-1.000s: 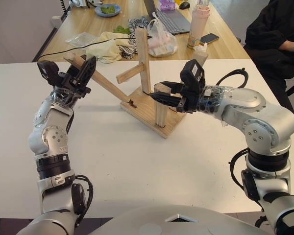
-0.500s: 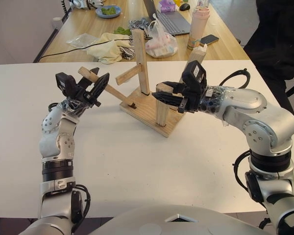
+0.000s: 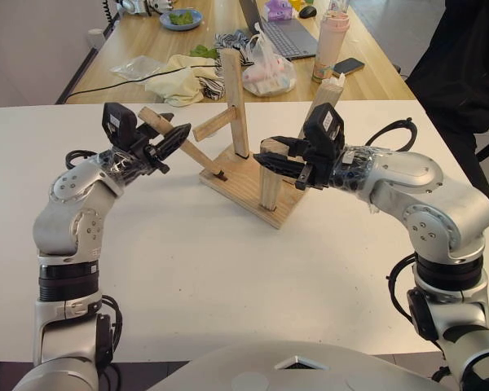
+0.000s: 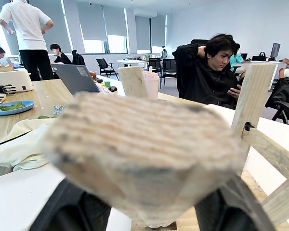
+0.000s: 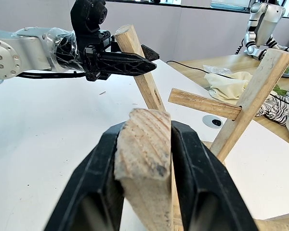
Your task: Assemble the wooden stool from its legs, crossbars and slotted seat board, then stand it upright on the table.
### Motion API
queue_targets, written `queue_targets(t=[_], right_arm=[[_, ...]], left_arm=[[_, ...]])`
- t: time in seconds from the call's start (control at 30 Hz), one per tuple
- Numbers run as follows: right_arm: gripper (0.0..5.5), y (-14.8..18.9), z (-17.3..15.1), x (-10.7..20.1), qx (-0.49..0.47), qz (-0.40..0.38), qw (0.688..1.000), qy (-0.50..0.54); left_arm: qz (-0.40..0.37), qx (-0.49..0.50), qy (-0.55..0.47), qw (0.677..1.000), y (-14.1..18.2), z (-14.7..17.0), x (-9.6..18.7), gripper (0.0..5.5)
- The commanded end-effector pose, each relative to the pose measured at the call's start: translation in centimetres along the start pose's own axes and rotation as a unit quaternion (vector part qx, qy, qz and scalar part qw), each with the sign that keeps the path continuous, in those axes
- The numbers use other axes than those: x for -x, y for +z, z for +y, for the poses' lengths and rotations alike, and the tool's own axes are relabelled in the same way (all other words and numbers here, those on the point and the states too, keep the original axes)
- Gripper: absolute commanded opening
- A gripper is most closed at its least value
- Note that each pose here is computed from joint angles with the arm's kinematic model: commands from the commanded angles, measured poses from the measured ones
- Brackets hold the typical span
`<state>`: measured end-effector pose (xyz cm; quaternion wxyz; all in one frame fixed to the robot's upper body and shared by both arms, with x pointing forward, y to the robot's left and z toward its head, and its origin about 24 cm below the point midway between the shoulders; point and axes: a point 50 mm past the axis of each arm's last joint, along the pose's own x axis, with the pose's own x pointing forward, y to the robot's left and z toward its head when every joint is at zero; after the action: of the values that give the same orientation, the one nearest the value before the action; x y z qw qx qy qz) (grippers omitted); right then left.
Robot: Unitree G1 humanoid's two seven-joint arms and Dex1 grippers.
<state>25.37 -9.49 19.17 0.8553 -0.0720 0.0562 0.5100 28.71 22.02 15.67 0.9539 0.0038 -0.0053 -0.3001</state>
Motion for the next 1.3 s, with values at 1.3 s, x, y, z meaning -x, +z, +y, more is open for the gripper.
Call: queue_targets(t=[1.3], right_arm=[[1.12, -3.7, 3.0, -1.5, -0.067, 0.052, 0.996, 0.022]], left_arm=[[0.174, -0.003, 0.04, 0.984, 2.1, 1.9, -2.3, 2.01]])
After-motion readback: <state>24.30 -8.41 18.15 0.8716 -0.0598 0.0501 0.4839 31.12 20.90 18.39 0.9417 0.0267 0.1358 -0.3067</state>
